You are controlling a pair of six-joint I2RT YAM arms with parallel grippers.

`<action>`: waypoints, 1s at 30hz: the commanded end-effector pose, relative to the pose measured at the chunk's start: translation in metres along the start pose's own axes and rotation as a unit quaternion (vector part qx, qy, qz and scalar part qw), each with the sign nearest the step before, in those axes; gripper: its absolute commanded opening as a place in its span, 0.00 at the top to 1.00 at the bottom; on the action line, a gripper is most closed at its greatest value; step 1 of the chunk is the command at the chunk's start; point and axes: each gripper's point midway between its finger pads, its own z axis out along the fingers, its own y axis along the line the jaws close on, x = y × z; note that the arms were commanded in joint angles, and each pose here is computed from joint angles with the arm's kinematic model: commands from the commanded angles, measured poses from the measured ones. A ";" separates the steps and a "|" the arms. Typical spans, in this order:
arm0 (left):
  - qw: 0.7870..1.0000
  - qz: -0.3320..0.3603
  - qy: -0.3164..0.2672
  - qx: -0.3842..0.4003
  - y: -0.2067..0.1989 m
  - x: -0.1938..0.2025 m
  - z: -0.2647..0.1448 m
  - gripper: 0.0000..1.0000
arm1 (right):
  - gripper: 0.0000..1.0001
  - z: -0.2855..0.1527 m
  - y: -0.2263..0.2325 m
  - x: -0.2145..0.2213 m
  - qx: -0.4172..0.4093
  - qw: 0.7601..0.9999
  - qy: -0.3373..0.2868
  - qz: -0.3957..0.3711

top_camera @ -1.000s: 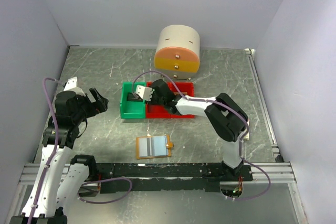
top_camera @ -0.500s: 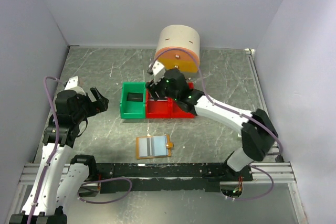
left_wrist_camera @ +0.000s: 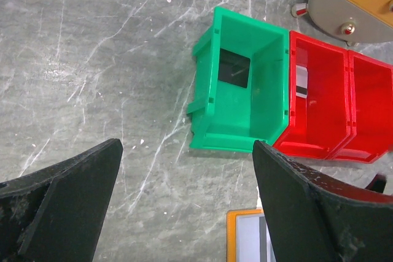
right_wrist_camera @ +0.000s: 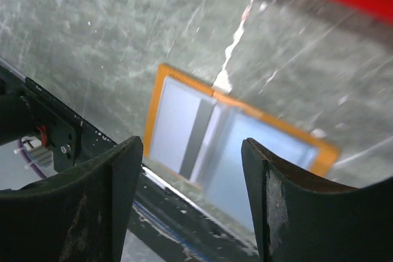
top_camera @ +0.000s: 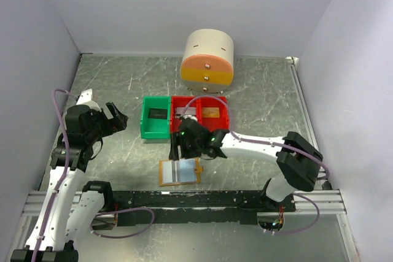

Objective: Take the credit cards out of the card holder

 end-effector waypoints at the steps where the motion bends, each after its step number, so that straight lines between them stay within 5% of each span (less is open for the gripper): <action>1: 1.000 0.010 -0.012 0.022 -0.006 -0.004 0.001 0.01 | 0.37 0.008 0.008 0.016 0.082 0.995 -0.023 0.060; 5: 1.000 0.010 -0.011 0.022 -0.006 -0.004 0.001 0.01 | 0.48 0.025 0.013 0.048 0.105 0.991 0.002 0.083; 18: 0.998 0.014 0.001 0.057 -0.018 0.001 0.002 0.04 | 0.56 0.034 -0.003 0.063 0.162 0.983 -0.006 0.087; 25: 0.965 -0.034 0.128 0.226 -0.072 0.048 -0.009 0.17 | 0.69 0.038 -0.012 0.079 0.118 0.985 0.008 0.122; 30: 0.942 -0.074 0.193 0.264 -0.079 0.082 -0.020 0.16 | 0.75 0.040 -0.010 0.081 0.084 0.986 0.012 0.142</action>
